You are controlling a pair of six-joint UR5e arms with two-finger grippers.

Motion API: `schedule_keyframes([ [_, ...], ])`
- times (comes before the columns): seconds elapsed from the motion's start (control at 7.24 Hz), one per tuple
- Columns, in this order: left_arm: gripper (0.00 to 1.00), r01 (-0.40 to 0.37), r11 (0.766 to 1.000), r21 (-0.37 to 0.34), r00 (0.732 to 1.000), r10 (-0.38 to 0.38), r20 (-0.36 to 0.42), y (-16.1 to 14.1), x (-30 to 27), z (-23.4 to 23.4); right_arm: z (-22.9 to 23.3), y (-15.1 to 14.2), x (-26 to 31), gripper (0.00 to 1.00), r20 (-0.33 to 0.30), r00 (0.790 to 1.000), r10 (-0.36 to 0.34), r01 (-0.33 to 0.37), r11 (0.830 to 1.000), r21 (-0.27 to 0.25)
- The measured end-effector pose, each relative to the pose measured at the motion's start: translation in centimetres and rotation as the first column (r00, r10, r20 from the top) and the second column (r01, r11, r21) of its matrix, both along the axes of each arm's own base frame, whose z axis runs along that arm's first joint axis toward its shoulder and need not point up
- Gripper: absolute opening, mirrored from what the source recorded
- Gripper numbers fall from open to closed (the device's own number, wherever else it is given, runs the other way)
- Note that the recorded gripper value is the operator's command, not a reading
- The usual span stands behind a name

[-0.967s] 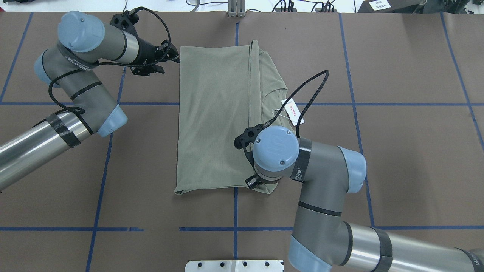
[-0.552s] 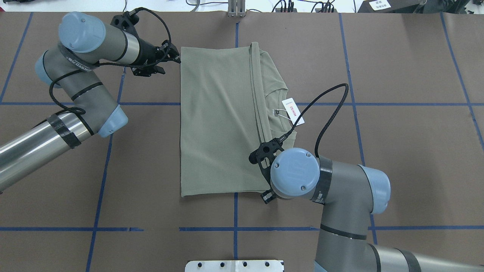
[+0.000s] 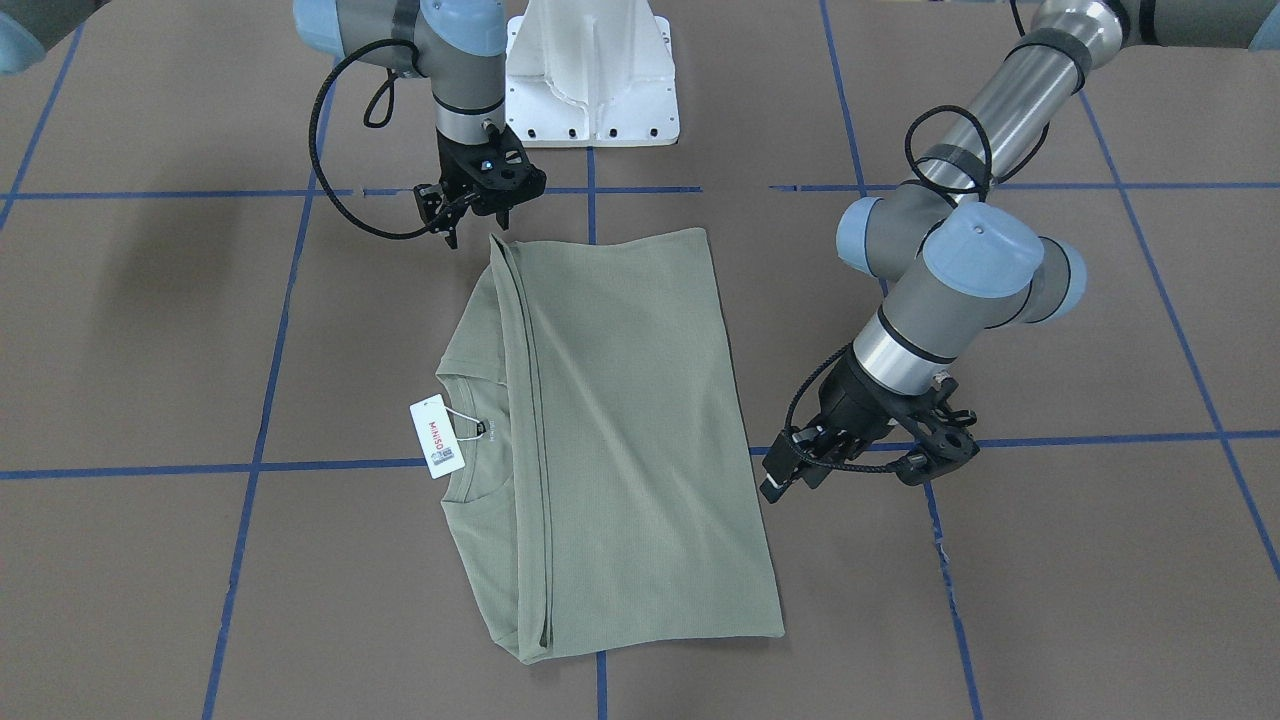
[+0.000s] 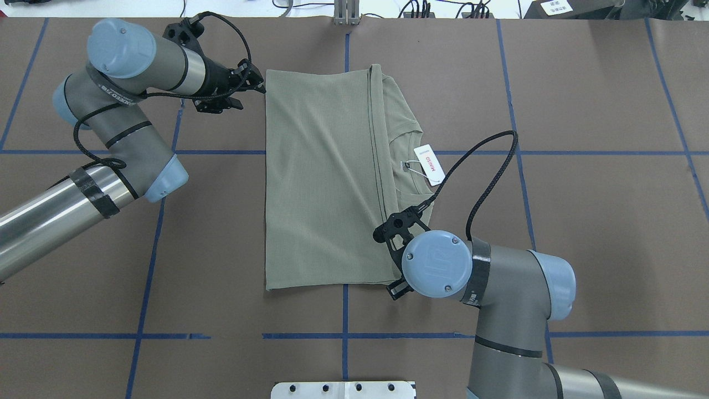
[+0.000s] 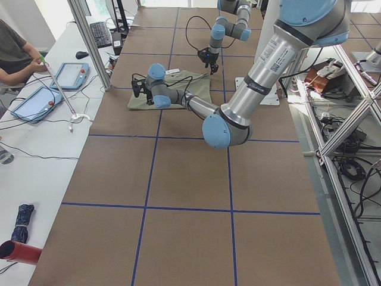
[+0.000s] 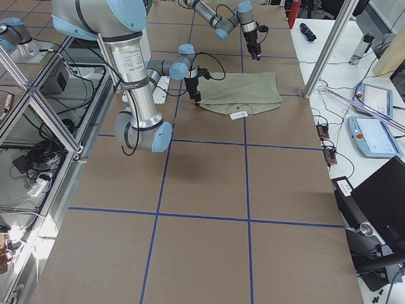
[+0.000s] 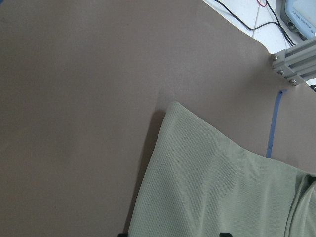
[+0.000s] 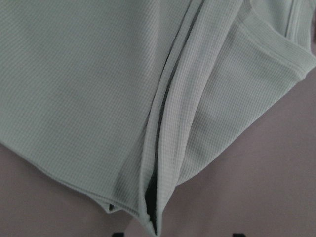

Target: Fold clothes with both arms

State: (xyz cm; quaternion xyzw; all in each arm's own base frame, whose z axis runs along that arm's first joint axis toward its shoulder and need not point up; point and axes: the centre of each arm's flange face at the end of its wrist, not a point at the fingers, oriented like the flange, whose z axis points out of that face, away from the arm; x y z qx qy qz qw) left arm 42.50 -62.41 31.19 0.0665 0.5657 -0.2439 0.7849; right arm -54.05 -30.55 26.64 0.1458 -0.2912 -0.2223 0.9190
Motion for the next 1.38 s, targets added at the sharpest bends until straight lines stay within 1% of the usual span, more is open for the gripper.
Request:
schedule_keyframes([
  [0.28, 0.68, 0.003, 1.000, -0.005, 1.000, -0.003, -0.004, 0.0, 0.0, -0.1, -1.4, -3.1, -1.9, 1.00, -0.007, 0.999, 0.034, -0.034, 0.999, 0.001],
  [0.55, 0.68, 0.005, 1.000, -0.010, 1.000, -0.005, -0.008, 0.1, 0.0, -0.2, -1.0, -5.4, -2.5, 1.00, -0.033, 0.998, 0.055, -0.055, 0.998, -0.001],
  [0.83, 0.68, 0.005, 1.000, -0.007, 1.000, -0.005, -0.012, 0.1, -0.1, -0.5, -0.5, -6.0, -2.5, 1.00, -0.047, 0.997, 0.053, -0.053, 0.999, 0.002],
  [1.1, 0.68, 0.004, 1.000, -0.006, 1.000, -0.004, -0.014, 0.2, -0.1, -0.6, -0.9, -6.1, -2.7, 1.00, -0.041, 0.997, 0.062, -0.062, 0.998, -0.002],
  [1.38, 0.68, 0.002, 1.000, -0.006, 1.000, -0.002, -0.015, 0.3, 0.0, -0.6, -0.1, -6.1, -3.3, 1.00, -0.059, 0.997, 0.059, -0.060, 0.998, -0.012],
])
